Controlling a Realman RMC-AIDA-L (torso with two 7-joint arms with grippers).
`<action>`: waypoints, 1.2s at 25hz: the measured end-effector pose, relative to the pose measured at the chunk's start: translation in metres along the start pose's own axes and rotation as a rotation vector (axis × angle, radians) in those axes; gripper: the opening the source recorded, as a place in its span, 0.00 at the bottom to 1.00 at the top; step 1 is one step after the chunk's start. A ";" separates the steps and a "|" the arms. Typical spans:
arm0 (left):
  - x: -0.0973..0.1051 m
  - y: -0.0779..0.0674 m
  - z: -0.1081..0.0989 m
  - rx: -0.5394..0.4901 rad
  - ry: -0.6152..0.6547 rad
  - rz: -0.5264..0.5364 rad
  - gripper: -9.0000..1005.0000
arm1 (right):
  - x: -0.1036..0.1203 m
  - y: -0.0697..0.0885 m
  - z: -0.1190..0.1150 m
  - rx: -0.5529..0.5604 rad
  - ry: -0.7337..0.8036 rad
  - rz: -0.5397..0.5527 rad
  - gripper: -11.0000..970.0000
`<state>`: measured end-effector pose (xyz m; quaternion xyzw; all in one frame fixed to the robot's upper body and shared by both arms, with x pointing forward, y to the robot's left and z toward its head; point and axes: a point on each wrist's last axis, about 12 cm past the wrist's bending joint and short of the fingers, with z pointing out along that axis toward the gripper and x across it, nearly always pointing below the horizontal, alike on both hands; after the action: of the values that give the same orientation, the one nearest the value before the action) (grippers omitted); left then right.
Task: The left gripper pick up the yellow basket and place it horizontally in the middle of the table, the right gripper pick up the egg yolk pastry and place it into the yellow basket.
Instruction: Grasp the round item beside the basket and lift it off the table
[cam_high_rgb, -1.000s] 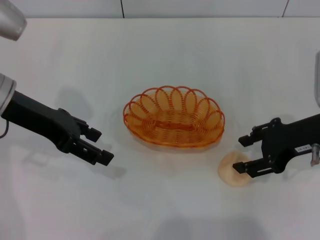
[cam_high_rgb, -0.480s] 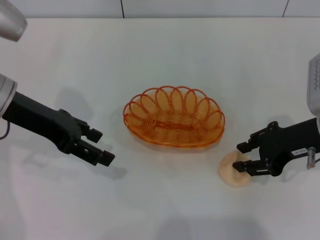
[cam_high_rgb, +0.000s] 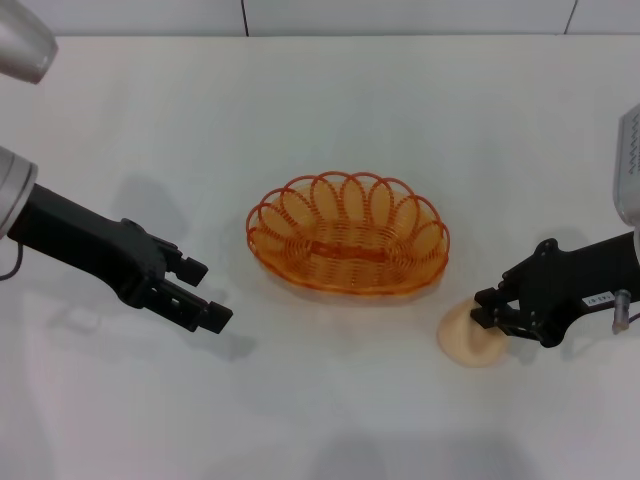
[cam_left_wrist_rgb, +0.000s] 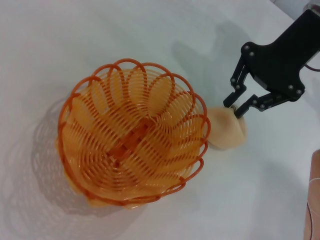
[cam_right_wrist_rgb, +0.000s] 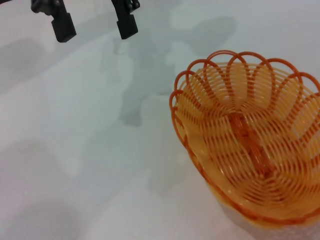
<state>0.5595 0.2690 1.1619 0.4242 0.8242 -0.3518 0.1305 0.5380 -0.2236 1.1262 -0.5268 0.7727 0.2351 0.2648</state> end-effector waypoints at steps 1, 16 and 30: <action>0.000 0.000 0.000 0.000 0.000 0.000 0.89 | 0.000 0.000 0.000 0.000 0.000 0.000 0.30; -0.001 0.001 0.000 -0.007 -0.008 0.000 0.89 | 0.001 0.002 0.001 -0.012 0.006 0.016 0.06; -0.001 0.001 0.001 -0.012 -0.018 -0.003 0.89 | -0.001 0.002 0.000 -0.012 0.003 0.011 0.02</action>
<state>0.5611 0.2683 1.1609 0.4189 0.8257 -0.3511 0.1400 0.5363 -0.2223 1.1268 -0.5244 0.7746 0.2405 0.2590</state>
